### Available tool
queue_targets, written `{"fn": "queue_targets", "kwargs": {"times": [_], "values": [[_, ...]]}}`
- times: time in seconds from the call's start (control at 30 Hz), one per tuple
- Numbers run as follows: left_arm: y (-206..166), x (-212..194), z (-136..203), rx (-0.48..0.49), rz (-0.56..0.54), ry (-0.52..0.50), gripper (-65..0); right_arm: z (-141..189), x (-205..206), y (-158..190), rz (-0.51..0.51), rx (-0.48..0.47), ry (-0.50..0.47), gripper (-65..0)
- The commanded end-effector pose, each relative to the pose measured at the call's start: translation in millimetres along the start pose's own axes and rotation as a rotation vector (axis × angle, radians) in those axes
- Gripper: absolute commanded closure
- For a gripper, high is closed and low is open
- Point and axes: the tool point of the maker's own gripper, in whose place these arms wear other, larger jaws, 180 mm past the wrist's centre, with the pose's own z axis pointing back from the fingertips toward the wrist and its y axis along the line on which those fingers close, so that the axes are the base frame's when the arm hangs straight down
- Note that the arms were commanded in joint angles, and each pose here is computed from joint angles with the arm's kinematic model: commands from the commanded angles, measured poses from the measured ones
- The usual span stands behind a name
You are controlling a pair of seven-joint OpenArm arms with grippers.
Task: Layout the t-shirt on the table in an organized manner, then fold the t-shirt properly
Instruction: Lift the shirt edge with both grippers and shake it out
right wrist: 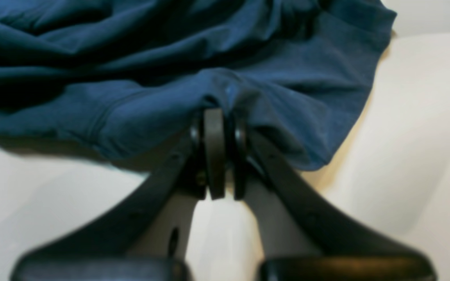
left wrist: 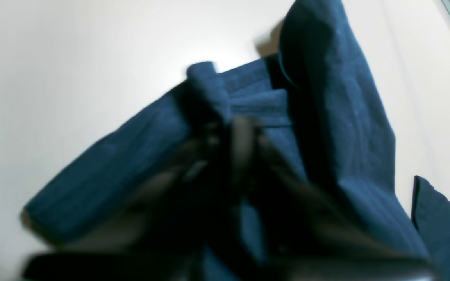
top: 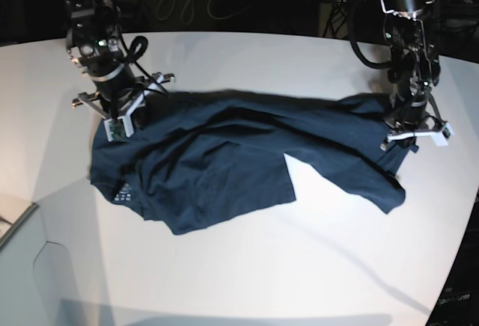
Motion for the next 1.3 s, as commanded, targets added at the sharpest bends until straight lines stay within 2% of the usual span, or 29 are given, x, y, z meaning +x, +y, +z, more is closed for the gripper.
{"fn": "queue_targets", "kwargs": {"times": [0.0,0.03,0.2,0.4,0.47,0.63,0.83,0.9,1.1,1.17,1.27], "values": [[-11.1,23.7,-2.1,-0.030,-0.003,-0.064,0.0,0.7,13.9,-4.5,0.004,-0.010,-0.048,0.0],[-11.9,24.6,-2.0,-0.032,-0.002,-0.067,-1.5,0.7,13.9,-4.5,0.004,-0.010,-0.048,0.0],[-21.9,37.4,5.3,-0.062,-0.013,-0.102,0.0,2.9,13.4,-25.1,-0.013,-0.061,-0.049,0.0],[-28.0,59.2,44.3,-0.109,-0.071,-0.181,0.0,10.0,23.4,-57.0,-0.033,-0.139,-0.077,0.0],[-15.9,66.2,60.7,-0.091,-0.077,-0.207,0.0,15.8,26.2,-61.3,-0.033,-0.153,-0.086,0.0],[23.3,73.2,96.4,-0.025,0.007,-0.246,-0.1,33.2,17.8,-54.2,-0.016,-0.144,-0.079,0.0],[60.1,51.0,116.8,0.029,0.079,-0.183,-0.2,50.5,9.8,-47.0,-0.004,-0.135,-0.066,0.0],[68.6,42.5,117.8,0.049,0.081,-0.162,-0.2,51.9,4.8,-43.9,0.001,-0.122,-0.054,0.0],[80.3,30.4,110.2,0.081,0.110,-0.140,-0.2,46.0,-15.4,-10.3,0.099,0.079,0.025,0.0],[71.0,39.7,102.4,0.063,0.115,-0.164,-0.2,41.8,-8.8,-8.1,0.122,0.102,0.027,0.0],[56.8,52.7,93.5,0.034,0.129,-0.192,-0.1,34.7,3.0,-13.7,0.133,0.088,0.033,0.0]]}}
